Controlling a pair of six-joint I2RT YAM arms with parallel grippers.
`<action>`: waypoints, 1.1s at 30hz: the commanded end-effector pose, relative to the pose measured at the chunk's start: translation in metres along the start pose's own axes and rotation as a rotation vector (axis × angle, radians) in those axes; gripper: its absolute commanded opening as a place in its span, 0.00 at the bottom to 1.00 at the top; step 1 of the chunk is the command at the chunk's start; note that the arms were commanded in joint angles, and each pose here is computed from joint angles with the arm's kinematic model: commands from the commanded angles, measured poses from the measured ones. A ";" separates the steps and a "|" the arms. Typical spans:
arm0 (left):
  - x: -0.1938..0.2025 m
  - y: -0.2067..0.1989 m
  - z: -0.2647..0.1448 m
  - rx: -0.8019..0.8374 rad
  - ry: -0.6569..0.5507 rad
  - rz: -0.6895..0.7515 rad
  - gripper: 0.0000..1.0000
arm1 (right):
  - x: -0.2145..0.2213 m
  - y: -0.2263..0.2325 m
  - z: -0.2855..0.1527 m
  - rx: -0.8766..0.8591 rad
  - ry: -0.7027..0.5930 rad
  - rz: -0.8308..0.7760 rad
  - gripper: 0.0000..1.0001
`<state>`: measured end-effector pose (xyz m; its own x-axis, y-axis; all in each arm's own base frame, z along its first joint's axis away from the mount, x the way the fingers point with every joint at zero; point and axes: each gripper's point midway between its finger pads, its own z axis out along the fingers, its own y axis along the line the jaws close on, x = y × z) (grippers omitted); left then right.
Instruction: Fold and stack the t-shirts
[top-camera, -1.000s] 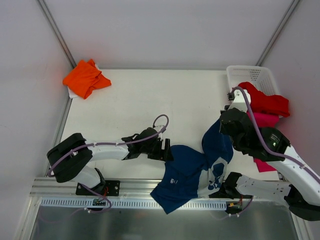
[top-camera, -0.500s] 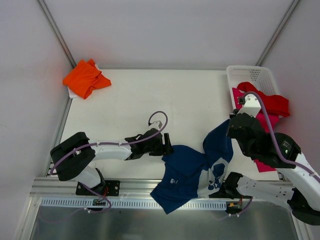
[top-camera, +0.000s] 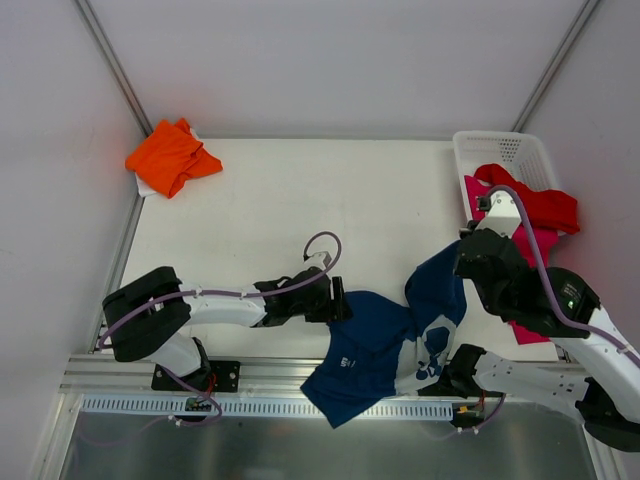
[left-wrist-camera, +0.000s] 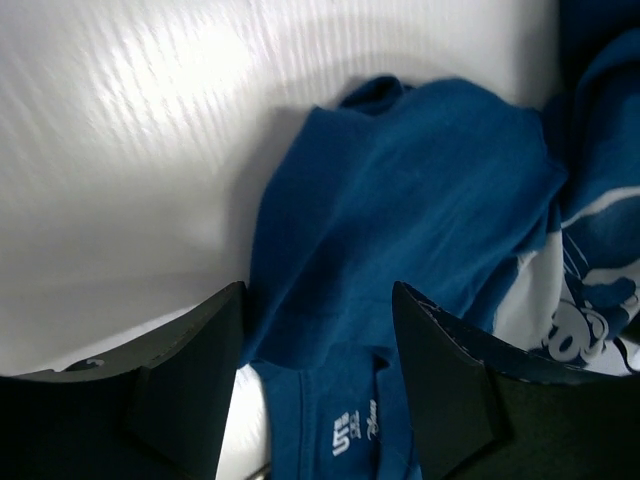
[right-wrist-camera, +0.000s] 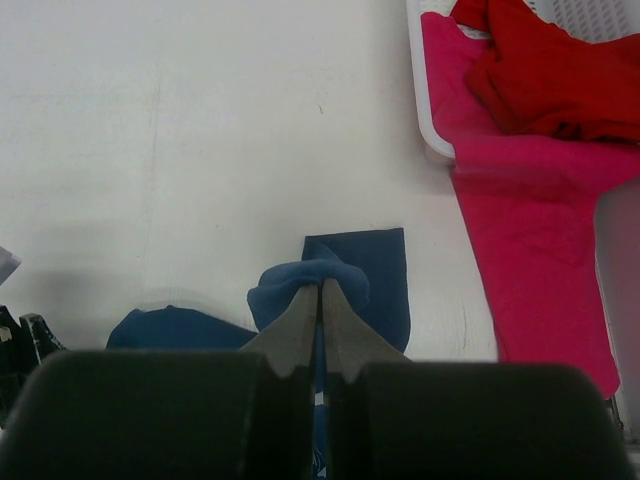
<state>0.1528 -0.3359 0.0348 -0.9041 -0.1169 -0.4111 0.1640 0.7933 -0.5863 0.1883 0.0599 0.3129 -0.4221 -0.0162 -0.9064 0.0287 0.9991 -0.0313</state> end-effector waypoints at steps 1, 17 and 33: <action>0.018 -0.008 -0.009 0.025 0.043 -0.017 0.60 | 0.000 -0.006 0.000 0.025 -0.016 0.025 0.00; 0.025 0.015 -0.012 -0.059 0.031 -0.007 0.44 | 0.005 0.002 0.004 0.017 0.012 0.026 0.00; 0.022 0.017 -0.010 -0.091 0.027 0.001 0.08 | 0.012 0.004 0.007 0.019 0.028 0.022 0.00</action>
<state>0.1261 -0.3180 0.0177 -0.9255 -0.0943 -0.3667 0.1290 0.8320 -0.5396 0.1891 0.0630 0.3002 -0.4445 -0.0091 -0.8957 0.0442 0.9985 -0.0320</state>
